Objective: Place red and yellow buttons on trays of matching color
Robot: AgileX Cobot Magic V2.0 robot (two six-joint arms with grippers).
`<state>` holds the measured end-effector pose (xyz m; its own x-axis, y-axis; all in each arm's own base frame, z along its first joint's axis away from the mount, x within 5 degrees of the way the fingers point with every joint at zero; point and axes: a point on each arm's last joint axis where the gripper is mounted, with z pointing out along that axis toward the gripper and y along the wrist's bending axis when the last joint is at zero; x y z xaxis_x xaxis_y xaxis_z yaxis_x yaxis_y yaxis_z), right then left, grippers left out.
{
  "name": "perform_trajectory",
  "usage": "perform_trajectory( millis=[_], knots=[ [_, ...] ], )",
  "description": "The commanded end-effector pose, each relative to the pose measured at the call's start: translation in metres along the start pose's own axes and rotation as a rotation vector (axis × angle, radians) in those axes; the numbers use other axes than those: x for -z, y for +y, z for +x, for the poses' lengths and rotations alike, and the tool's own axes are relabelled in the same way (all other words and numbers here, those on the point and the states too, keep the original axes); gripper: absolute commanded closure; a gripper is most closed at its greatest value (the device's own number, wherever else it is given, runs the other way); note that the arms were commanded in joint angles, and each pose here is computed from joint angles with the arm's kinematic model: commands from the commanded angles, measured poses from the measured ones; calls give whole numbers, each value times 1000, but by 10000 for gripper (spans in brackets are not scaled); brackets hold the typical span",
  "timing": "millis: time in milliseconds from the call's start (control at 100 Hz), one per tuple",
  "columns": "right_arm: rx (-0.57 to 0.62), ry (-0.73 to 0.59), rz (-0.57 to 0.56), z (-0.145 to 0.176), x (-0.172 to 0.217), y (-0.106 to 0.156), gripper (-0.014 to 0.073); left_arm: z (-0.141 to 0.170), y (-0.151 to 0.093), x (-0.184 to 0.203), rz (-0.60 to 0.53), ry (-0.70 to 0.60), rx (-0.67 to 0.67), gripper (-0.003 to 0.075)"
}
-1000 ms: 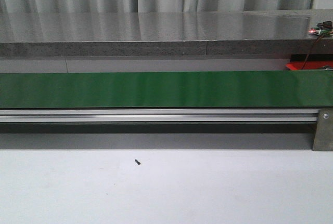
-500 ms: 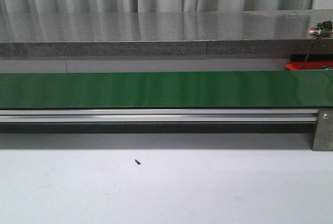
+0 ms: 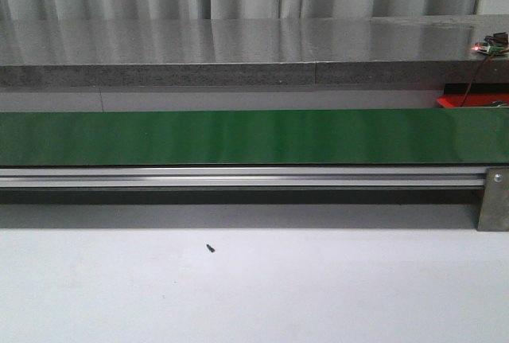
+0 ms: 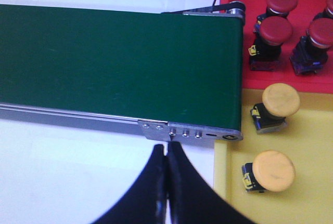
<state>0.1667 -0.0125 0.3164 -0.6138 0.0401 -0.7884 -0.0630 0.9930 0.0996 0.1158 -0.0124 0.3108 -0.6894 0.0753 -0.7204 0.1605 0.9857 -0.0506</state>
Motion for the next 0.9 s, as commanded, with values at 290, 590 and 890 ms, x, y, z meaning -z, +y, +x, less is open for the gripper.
perform_trajectory(
  millis=[290,590,890],
  knots=[
    [-20,-100,13,-6,22,13,654,-11,-1,6,3,-78,8,740],
    [-53,-126,90,19,29,14,654,-11,-1,6,3,-78,8,740],
    [-46,-176,94,31,34,14,654,-11,-1,6,3,-78,8,740]
  ],
)
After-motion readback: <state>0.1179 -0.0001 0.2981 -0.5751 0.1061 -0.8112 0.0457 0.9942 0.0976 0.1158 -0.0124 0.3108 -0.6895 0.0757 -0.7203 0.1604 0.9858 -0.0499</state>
